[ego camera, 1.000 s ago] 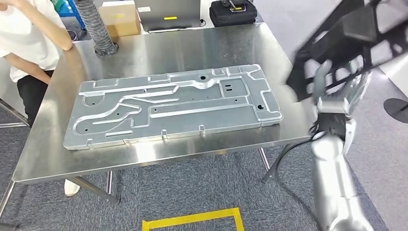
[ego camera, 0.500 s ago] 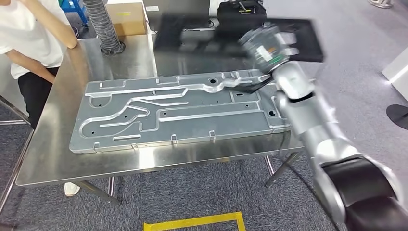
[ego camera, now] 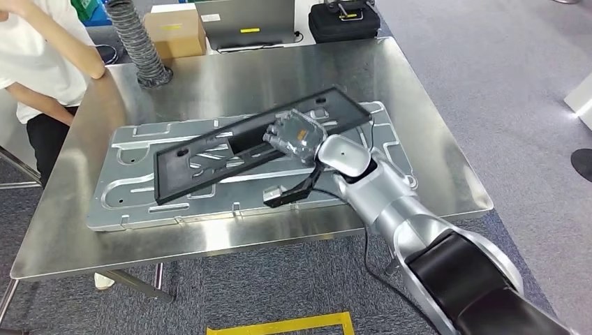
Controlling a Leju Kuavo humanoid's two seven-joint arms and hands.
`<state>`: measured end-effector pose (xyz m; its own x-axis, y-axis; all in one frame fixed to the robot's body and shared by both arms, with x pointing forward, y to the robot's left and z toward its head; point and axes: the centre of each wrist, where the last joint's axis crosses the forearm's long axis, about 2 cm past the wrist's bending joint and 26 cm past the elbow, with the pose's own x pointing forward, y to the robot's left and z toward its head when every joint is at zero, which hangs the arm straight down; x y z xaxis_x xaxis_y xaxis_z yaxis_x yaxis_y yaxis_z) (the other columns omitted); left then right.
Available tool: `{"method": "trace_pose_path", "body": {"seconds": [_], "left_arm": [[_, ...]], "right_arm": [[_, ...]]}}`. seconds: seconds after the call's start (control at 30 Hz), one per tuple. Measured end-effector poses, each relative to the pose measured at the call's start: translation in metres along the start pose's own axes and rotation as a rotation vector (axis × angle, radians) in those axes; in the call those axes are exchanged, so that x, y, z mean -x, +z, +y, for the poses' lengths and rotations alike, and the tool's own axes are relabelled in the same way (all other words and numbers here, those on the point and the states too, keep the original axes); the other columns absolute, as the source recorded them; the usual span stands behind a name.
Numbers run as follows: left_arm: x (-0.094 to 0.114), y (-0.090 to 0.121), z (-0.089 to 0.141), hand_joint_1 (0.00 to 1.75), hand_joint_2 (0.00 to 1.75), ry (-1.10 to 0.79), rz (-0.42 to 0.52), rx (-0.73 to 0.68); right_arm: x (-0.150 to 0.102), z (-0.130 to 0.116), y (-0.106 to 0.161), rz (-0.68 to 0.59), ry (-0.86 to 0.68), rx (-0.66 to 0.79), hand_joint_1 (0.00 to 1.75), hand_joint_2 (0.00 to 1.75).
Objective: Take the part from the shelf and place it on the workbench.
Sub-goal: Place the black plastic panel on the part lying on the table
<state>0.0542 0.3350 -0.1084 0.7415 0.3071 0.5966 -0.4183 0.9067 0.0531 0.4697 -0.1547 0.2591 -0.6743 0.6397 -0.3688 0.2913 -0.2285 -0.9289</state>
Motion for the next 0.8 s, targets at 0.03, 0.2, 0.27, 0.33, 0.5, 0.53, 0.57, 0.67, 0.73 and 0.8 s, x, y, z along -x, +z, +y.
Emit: {"method": "trace_pose_path", "body": {"seconds": [0.03, 0.2, 0.27, 0.33, 0.5, 0.53, 0.57, 0.67, 0.73, 0.8], "left_arm": [[0.001, 0.001, 0.001, 0.0, 1.75, -0.001, -0.002, -0.001], [0.003, 0.002, 0.003, 0.0, 1.75, -0.005, -0.014, -0.001], [0.004, 0.002, 0.004, 0.0, 1.75, -0.006, -0.02, 0.002], [0.004, 0.002, 0.004, 0.0, 1.75, -0.007, -0.027, 0.006], [0.004, 0.002, 0.004, 0.0, 1.75, -0.008, -0.047, 0.016], [0.004, 0.002, 0.004, 0.0, 1.75, -0.009, -0.048, 0.016], [0.004, 0.002, 0.004, 0.0, 1.75, -0.009, -0.048, 0.017], [0.005, 0.002, 0.003, 0.0, 1.75, -0.008, -0.049, 0.017], [0.005, 0.002, 0.002, 0.0, 1.75, -0.008, -0.05, 0.018], [0.005, 0.002, 0.002, 0.0, 1.75, -0.008, -0.053, 0.015]], "right_arm": [[-0.003, 0.006, 0.002, 0.007, -0.022, -0.011, 1.75, 1.75], [-0.004, 0.022, 0.011, 0.088, -0.085, -0.055, 1.75, 1.75], [-0.001, 0.029, 0.016, 0.127, -0.102, -0.086, 1.75, 1.75], [0.003, 0.035, 0.022, 0.169, -0.113, -0.116, 1.75, 1.75], [0.009, 0.055, 0.038, 0.288, -0.119, -0.205, 1.75, 1.75], [0.009, 0.06, 0.042, 0.31, -0.119, -0.225, 1.75, 1.75], [0.009, 0.064, 0.046, 0.33, -0.118, -0.244, 1.75, 1.75], [0.014, 0.068, 0.052, 0.372, -0.118, -0.271, 1.75, 1.75], [0.016, 0.069, 0.054, 0.382, -0.125, -0.276, 1.75, 1.75], [0.018, 0.072, 0.057, 0.385, -0.135, -0.282, 1.75, 1.75]]}}
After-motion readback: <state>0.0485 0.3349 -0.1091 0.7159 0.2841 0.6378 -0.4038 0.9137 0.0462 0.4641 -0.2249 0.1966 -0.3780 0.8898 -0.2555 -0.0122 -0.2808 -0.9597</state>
